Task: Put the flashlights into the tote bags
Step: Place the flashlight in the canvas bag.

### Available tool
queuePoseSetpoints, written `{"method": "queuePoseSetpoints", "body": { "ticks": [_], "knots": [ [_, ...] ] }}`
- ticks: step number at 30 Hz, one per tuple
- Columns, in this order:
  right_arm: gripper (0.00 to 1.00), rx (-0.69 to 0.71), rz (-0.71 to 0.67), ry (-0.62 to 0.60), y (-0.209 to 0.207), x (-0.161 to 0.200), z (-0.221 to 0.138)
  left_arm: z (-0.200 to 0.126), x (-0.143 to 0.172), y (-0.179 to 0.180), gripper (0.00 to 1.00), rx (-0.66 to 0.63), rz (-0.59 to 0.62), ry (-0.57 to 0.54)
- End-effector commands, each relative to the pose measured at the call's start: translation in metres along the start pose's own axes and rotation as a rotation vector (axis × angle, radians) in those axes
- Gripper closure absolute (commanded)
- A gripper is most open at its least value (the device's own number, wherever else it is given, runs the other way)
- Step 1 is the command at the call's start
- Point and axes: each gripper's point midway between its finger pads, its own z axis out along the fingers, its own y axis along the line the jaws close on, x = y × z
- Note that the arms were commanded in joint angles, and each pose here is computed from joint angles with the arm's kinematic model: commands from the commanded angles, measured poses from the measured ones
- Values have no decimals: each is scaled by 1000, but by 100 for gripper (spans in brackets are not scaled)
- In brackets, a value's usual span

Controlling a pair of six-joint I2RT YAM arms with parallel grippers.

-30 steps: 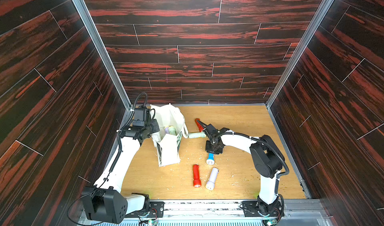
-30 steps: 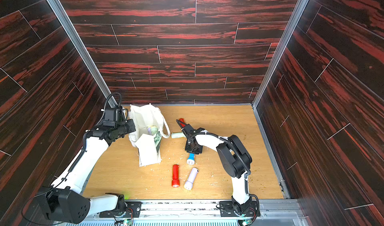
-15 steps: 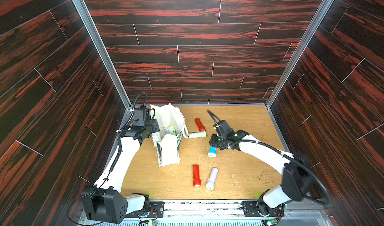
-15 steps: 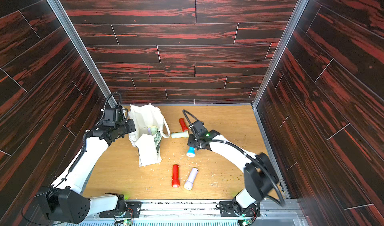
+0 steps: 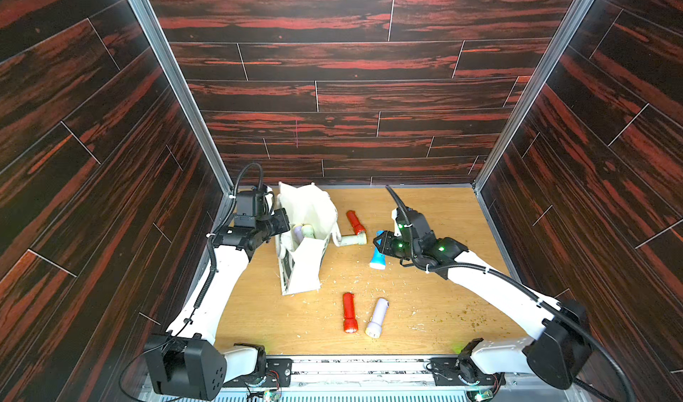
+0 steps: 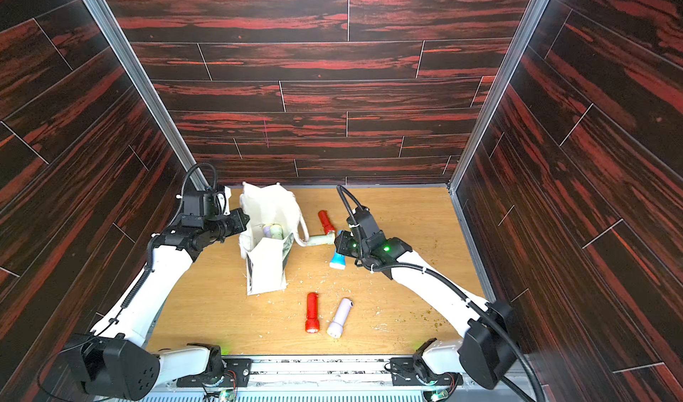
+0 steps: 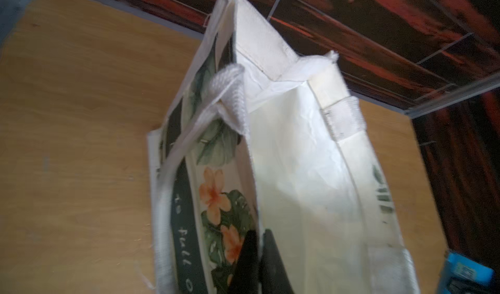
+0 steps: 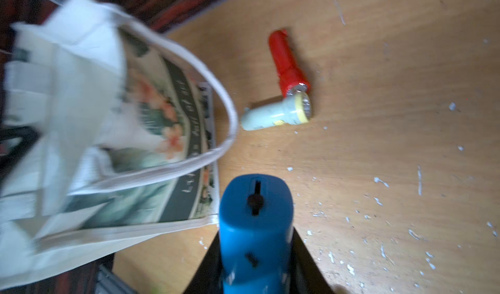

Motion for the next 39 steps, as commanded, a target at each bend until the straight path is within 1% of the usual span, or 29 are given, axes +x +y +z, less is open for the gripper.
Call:
{"method": "queuePoseSetpoints", "body": {
  "ticks": [1, 7, 12, 17, 21, 26, 32, 39],
  "knots": [
    [100, -100, -20, -51, 25, -17, -16, -6, -7, -30, 100, 159, 8, -18],
    [100, -106, -39, -99, 35, -33, -24, -6, -5, -47, 100, 264, 4, 5],
    [100, -143, -66, -135, 56, -53, -35, -5, -2, -62, 100, 352, 2, 36],
    [100, -188, -94, -142, 79, -62, -36, -4, 6, -75, 100, 410, 15, 78],
    [100, -166, -119, -112, 91, -62, -22, 1, 20, -85, 100, 421, 48, 143],
    [100, -128, -164, -57, 107, -55, -1, 1, 25, -91, 100, 420, 75, 152],
    [100, 20, -131, 7, 91, -52, 27, 1, 26, -90, 100, 415, 77, 154],
    [100, 73, -125, 109, 88, -38, 62, -2, 25, -92, 100, 425, 82, 151]
  ]
}}
